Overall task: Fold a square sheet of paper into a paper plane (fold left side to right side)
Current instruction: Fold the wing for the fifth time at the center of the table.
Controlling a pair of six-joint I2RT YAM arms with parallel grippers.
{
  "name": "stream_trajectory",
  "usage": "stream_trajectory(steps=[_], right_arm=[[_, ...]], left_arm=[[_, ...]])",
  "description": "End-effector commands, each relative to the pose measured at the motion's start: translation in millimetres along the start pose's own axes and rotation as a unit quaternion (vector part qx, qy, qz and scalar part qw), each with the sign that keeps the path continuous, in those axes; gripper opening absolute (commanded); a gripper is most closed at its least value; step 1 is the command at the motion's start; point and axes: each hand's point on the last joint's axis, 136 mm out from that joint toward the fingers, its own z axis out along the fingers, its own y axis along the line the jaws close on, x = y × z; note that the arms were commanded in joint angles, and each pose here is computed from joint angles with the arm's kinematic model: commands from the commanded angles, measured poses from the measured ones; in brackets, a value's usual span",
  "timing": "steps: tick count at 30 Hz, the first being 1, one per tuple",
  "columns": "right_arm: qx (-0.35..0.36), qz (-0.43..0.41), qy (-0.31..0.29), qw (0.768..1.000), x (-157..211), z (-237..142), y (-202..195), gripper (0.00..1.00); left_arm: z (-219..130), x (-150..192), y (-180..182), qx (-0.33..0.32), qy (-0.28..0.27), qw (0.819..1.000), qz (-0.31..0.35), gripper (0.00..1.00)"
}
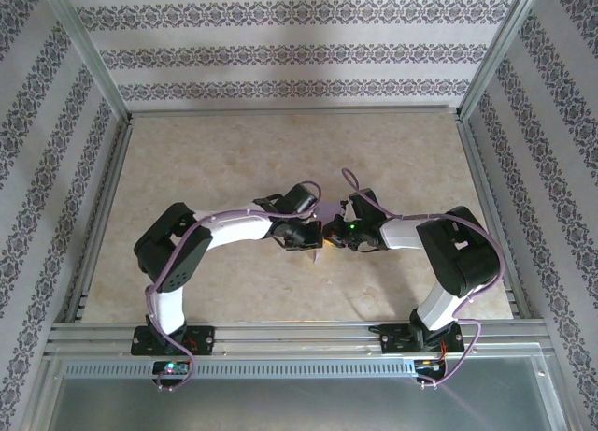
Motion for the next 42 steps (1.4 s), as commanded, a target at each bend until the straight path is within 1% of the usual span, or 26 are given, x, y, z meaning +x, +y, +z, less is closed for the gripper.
stream_trajectory(steps=[1,4,8,10,18,24,30,42], right_arm=[[0.075,0.02,0.029,0.997,26,7,-45,0.0],[0.075,0.017,0.028,0.997,26,7,-44,0.0],[0.077,0.016,0.03,0.996,26,8,-45,0.0],[0.077,0.016,0.032,0.996,27,9,-45,0.0],[0.077,0.011,0.035,0.996,28,11,-41,0.0],[0.078,0.008,0.037,0.996,28,12,-40,0.0],[0.081,0.007,0.039,0.996,30,12,-41,0.0],[0.088,0.007,0.041,0.995,32,11,-45,0.0]], left_arm=[[-23,3,-20,0.049,0.002,0.999,-0.017,0.06],[-22,15,-23,0.072,0.025,0.997,-0.032,0.04],[-13,30,-14,0.072,0.042,0.995,-0.046,0.02],[-9,32,-11,0.071,0.045,0.995,-0.049,0.02],[7,27,-8,0.071,0.052,0.995,-0.049,0.01],[13,23,-2,0.052,0.048,0.996,-0.045,0.0],[18,18,-2,0.051,0.044,0.997,-0.044,0.0],[26,21,11,0.032,0.05,0.997,-0.05,0.0]])
